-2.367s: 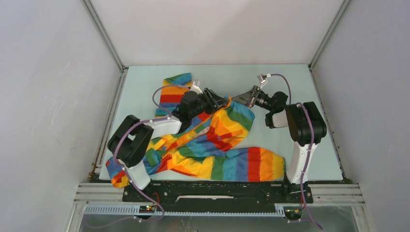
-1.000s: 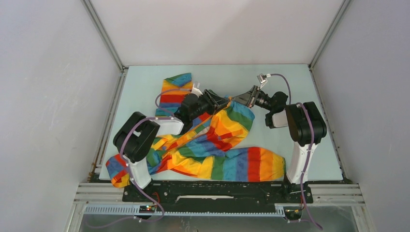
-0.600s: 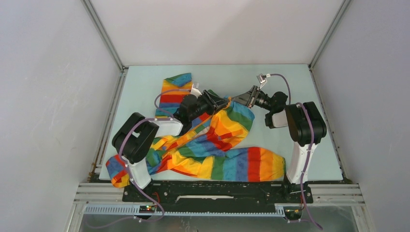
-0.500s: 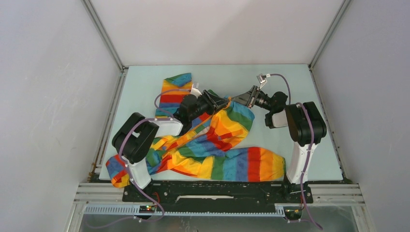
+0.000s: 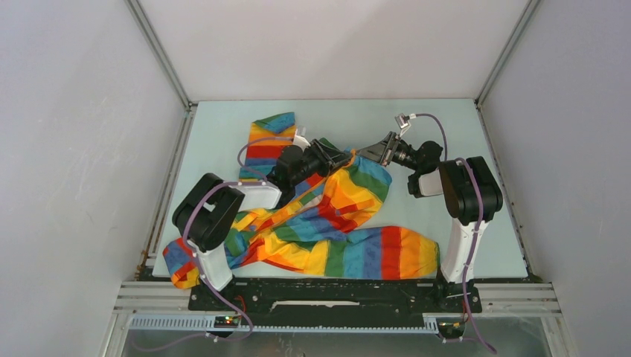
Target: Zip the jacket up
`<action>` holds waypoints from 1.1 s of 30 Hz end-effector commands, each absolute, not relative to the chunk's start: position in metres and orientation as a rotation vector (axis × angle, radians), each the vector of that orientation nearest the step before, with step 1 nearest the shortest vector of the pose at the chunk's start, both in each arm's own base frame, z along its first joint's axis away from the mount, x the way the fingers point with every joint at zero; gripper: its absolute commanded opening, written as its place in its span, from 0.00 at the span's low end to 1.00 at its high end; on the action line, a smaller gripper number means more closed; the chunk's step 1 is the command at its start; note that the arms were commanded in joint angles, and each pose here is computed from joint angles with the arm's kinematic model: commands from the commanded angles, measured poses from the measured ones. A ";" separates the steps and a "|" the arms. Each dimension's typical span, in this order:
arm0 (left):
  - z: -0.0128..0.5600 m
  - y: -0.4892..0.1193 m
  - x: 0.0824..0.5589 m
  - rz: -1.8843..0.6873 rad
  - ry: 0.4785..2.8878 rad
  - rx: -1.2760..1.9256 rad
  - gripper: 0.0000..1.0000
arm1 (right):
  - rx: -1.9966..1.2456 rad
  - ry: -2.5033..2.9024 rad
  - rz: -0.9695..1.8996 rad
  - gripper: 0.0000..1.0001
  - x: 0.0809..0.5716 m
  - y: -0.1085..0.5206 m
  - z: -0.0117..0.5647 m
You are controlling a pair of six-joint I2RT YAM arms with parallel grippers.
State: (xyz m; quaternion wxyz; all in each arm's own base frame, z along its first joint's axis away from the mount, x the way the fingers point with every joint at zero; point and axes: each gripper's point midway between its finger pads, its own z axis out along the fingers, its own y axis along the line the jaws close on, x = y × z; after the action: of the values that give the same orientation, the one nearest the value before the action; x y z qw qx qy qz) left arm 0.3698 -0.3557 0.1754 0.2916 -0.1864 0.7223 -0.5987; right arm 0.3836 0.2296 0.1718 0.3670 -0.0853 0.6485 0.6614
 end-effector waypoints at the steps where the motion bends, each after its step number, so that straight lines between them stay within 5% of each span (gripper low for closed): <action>1: 0.197 -0.354 0.374 -1.621 1.858 -0.493 0.29 | -0.329 1.567 1.677 0.00 0.378 0.233 0.200; 15: 0.192 -0.357 0.378 -1.600 1.891 -0.489 0.22 | -0.330 1.565 1.676 0.00 0.378 0.233 0.201; 33: 0.165 -0.358 0.378 -1.442 2.069 -0.433 0.00 | -0.264 1.563 1.633 0.00 0.386 0.232 0.204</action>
State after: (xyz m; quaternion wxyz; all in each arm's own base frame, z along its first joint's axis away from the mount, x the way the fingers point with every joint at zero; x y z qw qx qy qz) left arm 0.3717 -0.3570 0.1621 0.2784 -0.1861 0.7523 -0.5674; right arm 0.3835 0.2314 0.1703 0.3645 -0.0835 0.6507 0.6608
